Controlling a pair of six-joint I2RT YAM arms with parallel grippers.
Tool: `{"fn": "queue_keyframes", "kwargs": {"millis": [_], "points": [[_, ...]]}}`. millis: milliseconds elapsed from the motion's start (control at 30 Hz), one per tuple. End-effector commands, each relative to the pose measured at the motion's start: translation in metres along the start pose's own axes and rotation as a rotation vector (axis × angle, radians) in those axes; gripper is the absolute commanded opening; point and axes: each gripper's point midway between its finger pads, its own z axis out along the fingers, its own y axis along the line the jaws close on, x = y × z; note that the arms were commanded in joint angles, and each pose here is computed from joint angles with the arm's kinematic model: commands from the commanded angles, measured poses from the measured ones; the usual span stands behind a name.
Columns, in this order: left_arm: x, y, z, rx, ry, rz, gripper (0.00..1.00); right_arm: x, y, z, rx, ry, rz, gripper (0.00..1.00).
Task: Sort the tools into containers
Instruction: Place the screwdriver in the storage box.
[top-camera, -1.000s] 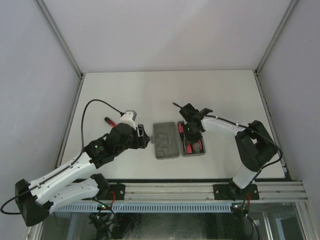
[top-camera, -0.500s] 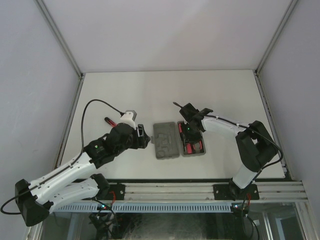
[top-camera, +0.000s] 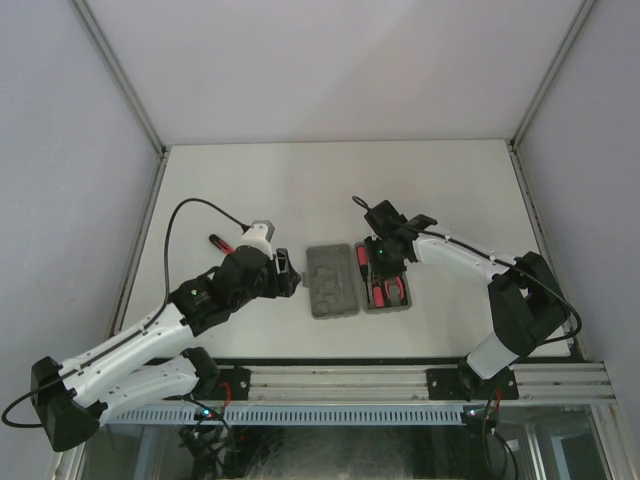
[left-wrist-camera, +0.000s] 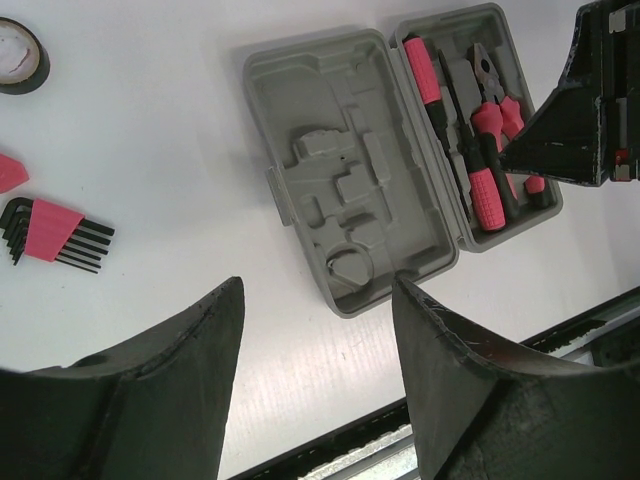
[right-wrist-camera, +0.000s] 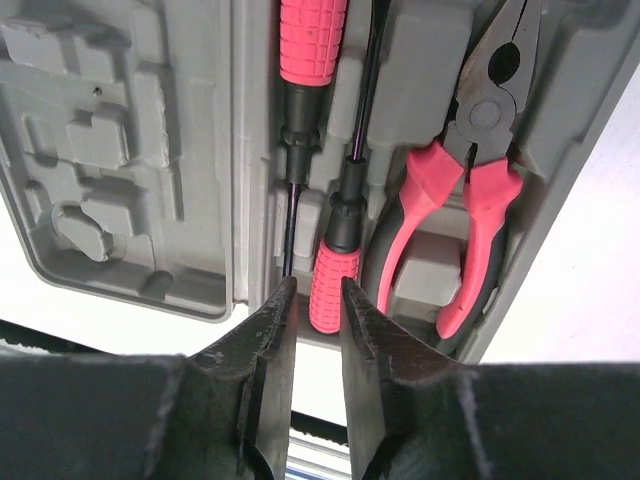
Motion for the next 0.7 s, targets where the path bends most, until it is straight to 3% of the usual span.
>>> {"fn": "queue_keyframes", "kwargs": {"millis": [0, 667], "points": [[-0.016, -0.009, -0.004, 0.030, -0.048, -0.034, 0.65, -0.023, 0.003, 0.000, -0.007, -0.072, 0.007, 0.21], [-0.014, -0.006, -0.004, 0.019, -0.044, -0.033, 0.65, -0.014, -0.006, 0.025, 0.040, -0.001, 0.003, 0.10]]}}
